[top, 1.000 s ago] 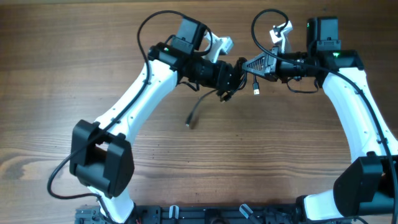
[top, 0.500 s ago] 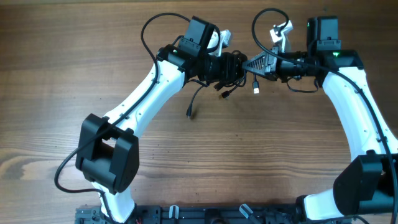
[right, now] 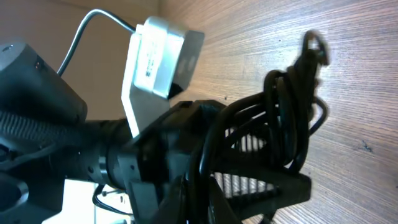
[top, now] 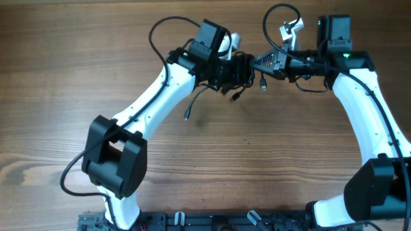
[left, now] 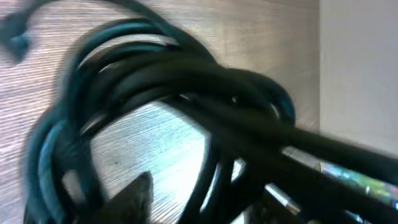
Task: Untangle cables
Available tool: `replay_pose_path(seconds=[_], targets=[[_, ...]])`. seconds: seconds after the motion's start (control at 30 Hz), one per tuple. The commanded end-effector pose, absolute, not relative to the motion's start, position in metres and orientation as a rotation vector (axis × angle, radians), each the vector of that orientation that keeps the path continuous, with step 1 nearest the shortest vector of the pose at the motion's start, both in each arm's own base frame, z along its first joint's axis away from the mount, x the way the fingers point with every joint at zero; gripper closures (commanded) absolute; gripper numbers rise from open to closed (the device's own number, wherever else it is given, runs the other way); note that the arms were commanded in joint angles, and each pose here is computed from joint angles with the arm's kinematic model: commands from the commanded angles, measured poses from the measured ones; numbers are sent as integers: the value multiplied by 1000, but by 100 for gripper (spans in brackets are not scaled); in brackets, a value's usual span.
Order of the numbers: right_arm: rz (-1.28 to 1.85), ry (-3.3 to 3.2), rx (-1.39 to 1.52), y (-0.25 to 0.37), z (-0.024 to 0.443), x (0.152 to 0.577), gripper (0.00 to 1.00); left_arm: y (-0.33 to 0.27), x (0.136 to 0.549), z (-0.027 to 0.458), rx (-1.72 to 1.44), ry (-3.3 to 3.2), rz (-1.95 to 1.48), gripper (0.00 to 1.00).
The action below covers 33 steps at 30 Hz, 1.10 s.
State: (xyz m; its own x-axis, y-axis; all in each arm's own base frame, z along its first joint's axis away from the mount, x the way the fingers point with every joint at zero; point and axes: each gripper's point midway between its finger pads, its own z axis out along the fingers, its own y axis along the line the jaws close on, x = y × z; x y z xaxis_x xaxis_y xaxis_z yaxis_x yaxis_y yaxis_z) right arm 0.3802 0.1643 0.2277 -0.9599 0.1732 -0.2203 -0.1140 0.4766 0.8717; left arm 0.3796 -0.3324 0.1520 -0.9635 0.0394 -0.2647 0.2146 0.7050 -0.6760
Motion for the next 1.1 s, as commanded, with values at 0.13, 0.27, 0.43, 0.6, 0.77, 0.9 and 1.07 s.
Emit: replay_pose_path(seconds=[0.13, 0.27, 0.43, 0.6, 0.77, 0.9, 1.07], targets=[[1336, 2477, 84, 155, 225, 389, 96, -306, 400, 127, 89, 2724, -950, 96], [1085, 2549, 201, 122, 201, 398, 96, -284, 404, 121, 12, 2767, -920, 96], [665, 2585, 345, 54, 184, 405, 96, -260, 406, 117, -70, 2813, -923, 96], [195, 2555, 532, -10, 178, 406, 96, -247, 413, 122, -118, 2800, -994, 96], [430, 2551, 307, 25, 188, 411, 95, -258, 404, 136, -6, 2774, -1190, 96], [866, 2427, -146, 90, 218, 400, 60, -271, 396, 153, 22, 2736, -1399, 96], [1040, 2391, -222, 118, 229, 388, 50, -268, 414, 174, -382, 2715, -1600, 96]])
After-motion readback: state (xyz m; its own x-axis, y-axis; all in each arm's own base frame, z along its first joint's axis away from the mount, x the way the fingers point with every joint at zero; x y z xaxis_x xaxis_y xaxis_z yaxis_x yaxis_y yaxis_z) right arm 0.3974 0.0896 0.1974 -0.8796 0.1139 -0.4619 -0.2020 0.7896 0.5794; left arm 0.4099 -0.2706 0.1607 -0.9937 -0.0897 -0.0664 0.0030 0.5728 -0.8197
